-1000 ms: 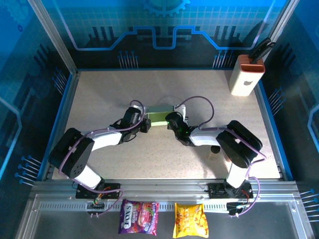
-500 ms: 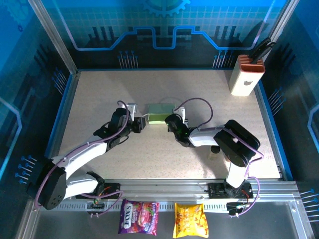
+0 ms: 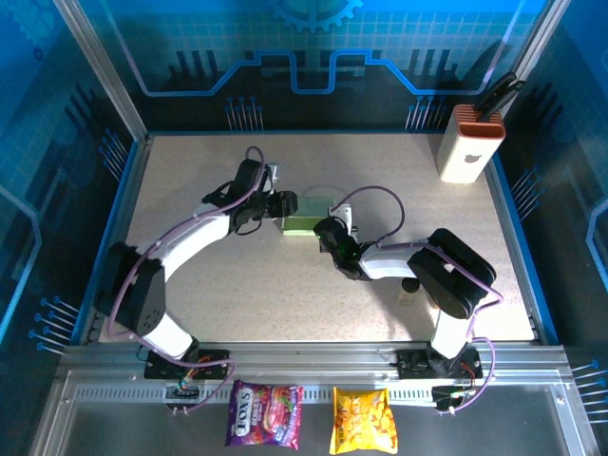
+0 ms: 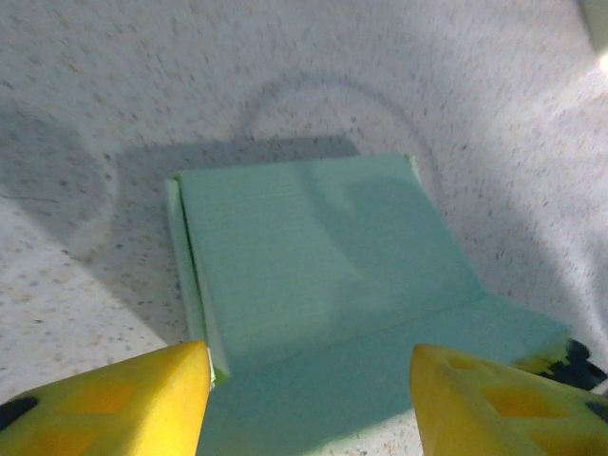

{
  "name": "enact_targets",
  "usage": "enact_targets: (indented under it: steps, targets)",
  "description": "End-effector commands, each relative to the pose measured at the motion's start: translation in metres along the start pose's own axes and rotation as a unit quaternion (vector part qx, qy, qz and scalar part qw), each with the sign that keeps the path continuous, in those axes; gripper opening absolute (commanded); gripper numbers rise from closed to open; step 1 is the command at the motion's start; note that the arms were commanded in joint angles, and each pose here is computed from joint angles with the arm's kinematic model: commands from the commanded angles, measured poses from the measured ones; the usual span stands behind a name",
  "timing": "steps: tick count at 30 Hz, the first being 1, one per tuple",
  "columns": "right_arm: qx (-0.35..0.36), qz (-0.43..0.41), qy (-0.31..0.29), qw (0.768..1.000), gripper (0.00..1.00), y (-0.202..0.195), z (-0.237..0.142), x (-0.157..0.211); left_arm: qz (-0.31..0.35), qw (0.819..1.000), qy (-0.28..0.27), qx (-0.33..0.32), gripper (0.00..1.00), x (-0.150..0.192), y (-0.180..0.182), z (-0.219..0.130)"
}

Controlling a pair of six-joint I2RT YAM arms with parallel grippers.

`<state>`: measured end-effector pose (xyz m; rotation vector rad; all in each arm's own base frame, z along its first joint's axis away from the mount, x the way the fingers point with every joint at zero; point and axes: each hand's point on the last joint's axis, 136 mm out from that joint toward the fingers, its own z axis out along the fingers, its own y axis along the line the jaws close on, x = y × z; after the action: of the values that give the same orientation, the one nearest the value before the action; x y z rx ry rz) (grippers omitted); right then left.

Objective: Fold the paper box

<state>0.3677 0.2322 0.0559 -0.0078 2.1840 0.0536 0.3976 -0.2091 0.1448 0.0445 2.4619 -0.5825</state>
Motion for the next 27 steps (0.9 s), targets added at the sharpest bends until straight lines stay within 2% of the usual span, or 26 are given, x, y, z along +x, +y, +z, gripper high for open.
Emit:
enact_targets:
  steps: [1, 11, 17, 24, 27]
  targets:
    - [-0.003, -0.032, 0.030, 0.999, 0.12, 0.004, 0.000, 0.016, 0.000, 0.997, 0.078, 0.024, 0.57, 0.022, -0.008, 0.013]
    - [-0.033, -0.046, 0.061, 0.997, 0.29, 0.004, -0.022, 0.017, -0.008, 0.992, 0.121, 0.022, 0.56, 0.038, -0.002, 0.036]
    - [-0.057, -0.058, 0.090, 0.993, 0.31, 0.002, -0.046, 0.021, -0.010, 0.991, 0.136, 0.008, 0.54, 0.049, 0.007, 0.044]
    - [-0.074, -0.061, 0.100, 0.990, 0.31, -0.007, -0.070, 0.019, -0.012, 0.988, 0.155, -0.006, 0.44, 0.062, 0.017, 0.054]
    - [-0.078, -0.066, 0.100, 0.990, 0.31, -0.009, -0.078, 0.013, -0.011, 0.986, 0.165, -0.015, 0.33, 0.068, 0.022, 0.057]
